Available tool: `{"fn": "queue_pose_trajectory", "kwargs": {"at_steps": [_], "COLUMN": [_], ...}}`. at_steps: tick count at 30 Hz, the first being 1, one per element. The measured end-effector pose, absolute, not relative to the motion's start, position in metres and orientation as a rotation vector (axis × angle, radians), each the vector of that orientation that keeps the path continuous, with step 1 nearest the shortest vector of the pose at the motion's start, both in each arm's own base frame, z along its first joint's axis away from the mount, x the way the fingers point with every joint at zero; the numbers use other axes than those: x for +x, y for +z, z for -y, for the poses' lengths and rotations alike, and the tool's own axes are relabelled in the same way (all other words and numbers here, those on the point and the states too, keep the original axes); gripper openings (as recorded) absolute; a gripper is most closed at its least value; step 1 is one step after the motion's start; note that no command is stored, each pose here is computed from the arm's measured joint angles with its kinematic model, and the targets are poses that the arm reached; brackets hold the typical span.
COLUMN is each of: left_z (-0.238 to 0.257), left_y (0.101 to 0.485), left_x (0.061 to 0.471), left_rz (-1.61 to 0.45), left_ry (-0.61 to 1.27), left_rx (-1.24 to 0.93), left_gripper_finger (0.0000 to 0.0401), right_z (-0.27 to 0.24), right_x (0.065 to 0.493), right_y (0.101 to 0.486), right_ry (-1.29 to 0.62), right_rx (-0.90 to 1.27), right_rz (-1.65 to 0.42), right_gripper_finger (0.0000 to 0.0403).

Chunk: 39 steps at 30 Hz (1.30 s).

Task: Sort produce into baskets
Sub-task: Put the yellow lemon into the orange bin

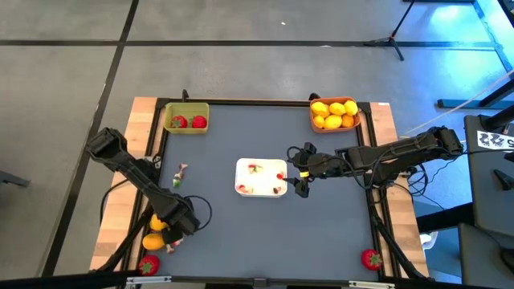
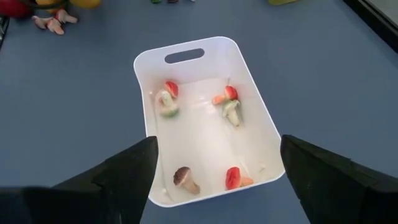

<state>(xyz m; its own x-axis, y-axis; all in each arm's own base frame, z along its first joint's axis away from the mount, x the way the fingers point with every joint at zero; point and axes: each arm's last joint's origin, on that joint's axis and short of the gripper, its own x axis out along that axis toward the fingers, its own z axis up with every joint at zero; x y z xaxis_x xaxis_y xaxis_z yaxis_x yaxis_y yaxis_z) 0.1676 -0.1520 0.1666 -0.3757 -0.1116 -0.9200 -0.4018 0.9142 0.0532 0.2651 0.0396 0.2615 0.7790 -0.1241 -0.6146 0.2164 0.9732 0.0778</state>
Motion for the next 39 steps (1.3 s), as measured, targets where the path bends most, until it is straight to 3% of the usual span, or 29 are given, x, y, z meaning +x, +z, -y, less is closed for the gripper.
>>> {"fn": "queue_pose_trajectory", "kwargs": {"at_steps": [6,24,34,39], "left_z": [0.137,0.086,0.084,0.081], "left_y": [0.203,0.298,0.316,0.315], "left_x": [0.176,0.202,0.239,0.252], "left_rz": [-1.763,-0.786,-0.480,-0.436], "left_ry": [0.350,0.281,0.234,0.239], "left_rx": [-0.347,-0.264,-0.098,-0.043], "left_gripper_finger": [0.0319,0.0318,0.0341,0.0343], "right_z": [-0.040,-0.044,-0.051,-0.054], "right_x": [0.266,0.287,0.314,0.325], "right_y": [0.262,0.270,0.257,0.255], "right_ry": [-0.183,-0.113,-0.025,0.029], "right_rx": [0.150,0.070,0.062,0.079], "right_rz": [-0.642,-0.454,-0.351,-0.270], "right_gripper_finger": [0.0335,0.0335,0.0335,0.0335]}}
